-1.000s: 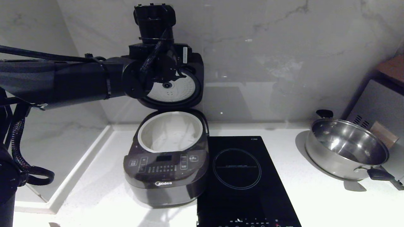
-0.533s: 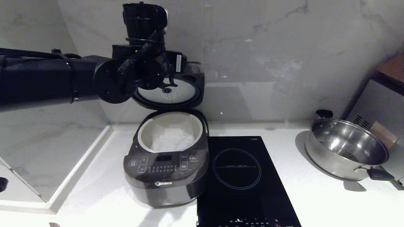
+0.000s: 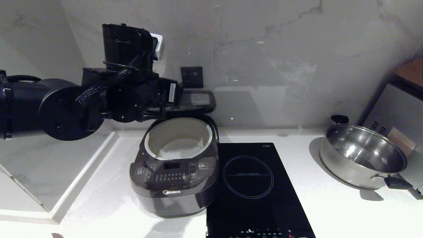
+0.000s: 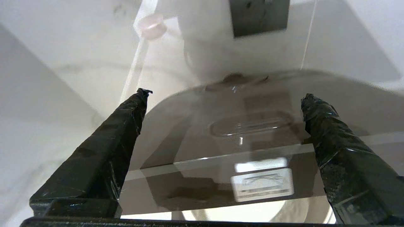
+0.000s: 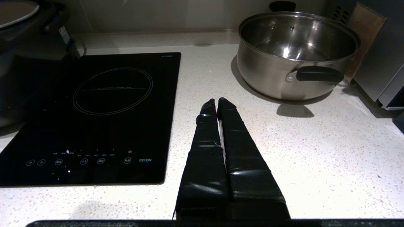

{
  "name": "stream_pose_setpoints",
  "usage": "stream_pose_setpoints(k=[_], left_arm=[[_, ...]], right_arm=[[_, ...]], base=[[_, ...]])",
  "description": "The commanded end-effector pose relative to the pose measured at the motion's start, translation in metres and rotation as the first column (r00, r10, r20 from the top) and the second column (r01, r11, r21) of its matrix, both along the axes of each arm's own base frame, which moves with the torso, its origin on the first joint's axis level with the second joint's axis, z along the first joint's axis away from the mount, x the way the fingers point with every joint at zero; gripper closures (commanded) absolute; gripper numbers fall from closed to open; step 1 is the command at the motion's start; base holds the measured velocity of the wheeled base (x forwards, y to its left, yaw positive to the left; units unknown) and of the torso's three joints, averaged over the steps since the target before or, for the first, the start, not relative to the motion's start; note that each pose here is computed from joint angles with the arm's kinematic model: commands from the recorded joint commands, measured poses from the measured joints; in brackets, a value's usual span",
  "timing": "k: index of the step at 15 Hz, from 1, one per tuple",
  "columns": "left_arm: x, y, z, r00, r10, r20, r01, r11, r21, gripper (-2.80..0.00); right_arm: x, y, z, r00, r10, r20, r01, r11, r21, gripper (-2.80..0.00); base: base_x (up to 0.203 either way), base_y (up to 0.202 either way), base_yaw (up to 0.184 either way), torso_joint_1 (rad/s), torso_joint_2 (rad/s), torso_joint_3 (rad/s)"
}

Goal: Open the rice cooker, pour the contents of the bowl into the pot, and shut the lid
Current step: Close the rice cooker

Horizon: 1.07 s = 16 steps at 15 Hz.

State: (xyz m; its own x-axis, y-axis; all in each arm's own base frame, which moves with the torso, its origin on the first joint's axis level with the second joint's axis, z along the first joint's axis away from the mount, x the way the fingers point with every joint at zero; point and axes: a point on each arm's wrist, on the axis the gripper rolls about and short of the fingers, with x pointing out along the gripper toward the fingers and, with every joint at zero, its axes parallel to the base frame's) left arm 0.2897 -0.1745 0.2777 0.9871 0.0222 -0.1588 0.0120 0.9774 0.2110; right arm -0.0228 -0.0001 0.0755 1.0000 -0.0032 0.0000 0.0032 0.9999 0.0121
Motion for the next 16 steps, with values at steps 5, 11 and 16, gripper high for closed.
stream_pose_setpoints(k=[5, 11, 16], left_arm=[[-0.01, 0.001, -0.047, 0.989, -0.042, -0.144, 0.05, 0.998, 0.048, -2.8], [-0.002, -0.004, -0.089, 0.965, -0.031, -0.259, 0.037, 0.999, 0.018, -2.8], [-0.01, 0.001, -0.098, 0.952, -0.049, -0.302, 0.061, 0.998, 0.031, -2.8]], right_arm=[[0.0, 0.0, 0.0, 1.0, 0.0, 0.0, 0.0, 1.0, 0.0, 0.0], [0.0, 0.0, 0.0, 1.0, 0.0, 0.0, 0.0, 1.0, 0.0, 0.0], [0.0, 0.0, 0.0, 1.0, 0.0, 0.0, 0.0, 1.0, 0.0, 0.0]], base=[[0.0, 0.0, 0.0, 0.0, 0.0, 0.0], [0.0, 0.0, 0.0, 0.0, 0.0, 0.0], [0.0, 0.0, 0.0, 0.0, 0.0, 0.0]])
